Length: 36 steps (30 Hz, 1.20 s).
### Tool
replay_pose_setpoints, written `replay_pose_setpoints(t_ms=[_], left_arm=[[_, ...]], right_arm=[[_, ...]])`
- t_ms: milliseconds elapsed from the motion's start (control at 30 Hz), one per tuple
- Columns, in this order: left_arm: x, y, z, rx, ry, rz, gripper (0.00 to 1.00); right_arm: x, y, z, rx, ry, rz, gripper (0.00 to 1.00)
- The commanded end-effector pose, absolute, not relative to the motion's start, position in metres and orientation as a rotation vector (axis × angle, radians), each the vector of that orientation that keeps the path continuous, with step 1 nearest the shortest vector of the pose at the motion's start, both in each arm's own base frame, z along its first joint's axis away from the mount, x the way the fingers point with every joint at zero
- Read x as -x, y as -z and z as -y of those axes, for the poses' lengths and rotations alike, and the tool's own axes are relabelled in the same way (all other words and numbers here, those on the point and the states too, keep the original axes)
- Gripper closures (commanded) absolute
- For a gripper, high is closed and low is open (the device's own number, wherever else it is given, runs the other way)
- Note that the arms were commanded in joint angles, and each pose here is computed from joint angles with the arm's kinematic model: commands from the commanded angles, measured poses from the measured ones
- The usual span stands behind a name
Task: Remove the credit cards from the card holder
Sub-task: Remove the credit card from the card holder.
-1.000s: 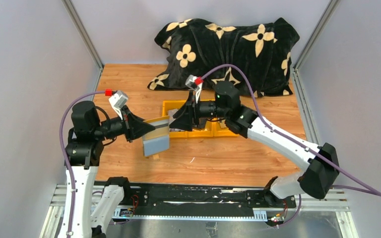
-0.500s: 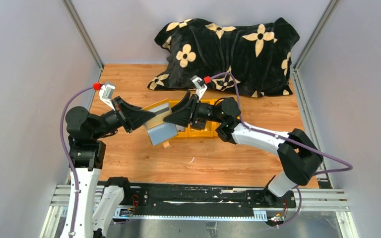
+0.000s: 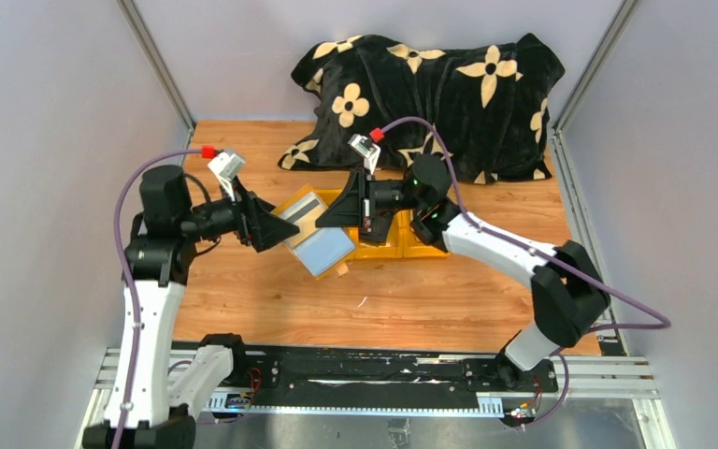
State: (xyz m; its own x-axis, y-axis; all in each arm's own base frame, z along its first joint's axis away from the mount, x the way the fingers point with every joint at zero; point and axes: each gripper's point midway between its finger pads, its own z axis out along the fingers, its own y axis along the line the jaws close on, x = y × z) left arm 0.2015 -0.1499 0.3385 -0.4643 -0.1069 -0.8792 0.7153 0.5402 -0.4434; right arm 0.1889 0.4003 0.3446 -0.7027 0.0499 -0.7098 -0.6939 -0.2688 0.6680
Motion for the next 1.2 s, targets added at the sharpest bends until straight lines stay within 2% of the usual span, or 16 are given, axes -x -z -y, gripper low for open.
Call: replay_pose_setpoints(t_ms=[0,267,367,500,767,933,1067,1167], left_arm=[[-0.171,-0.294,0.15,-0.771,1.054,-1.969,0.15],[-0.144,-0.28,0.18,-1.01,1.122,-1.982,0.17],[-0.139,-0.284,0.183,-1.055,1.146,-1.961,0.25],[-0.141,-0.283,0.185,-1.078,1.151,-1.969,0.43],[-0.141,-0.281,0.191,-1.072,1.233,-1.989,0.52],[-0.136,-0.282,0.191,-1.083,1.255,-1.963,0.66],[-0.132,-0.281,0.193,-1.086,1.288,-1.958,0.68],[-0.13,-0.281,0.193,-1.092,1.291,-1.949,0.8]], right_arm=[[-0.165,-0.32,-0.378,1.176,-1.736,-1.664,1.0],[-0.149,-0.311,-0.357,1.451,-1.526,-1.696,1.0],[-0.143,-0.309,-0.352,1.516,-1.474,-1.702,1.0],[-0.139,-0.311,-0.356,1.541,-1.454,-1.695,1.0],[-0.127,-0.312,-0.372,1.617,-1.437,-1.678,1.0],[-0.126,-0.318,-0.381,1.641,-1.428,-1.656,1.0],[-0.124,-0.32,-0.389,1.674,-1.417,-1.644,1.0],[-0.124,-0.324,-0.394,1.68,-1.42,-1.629,0.98]])
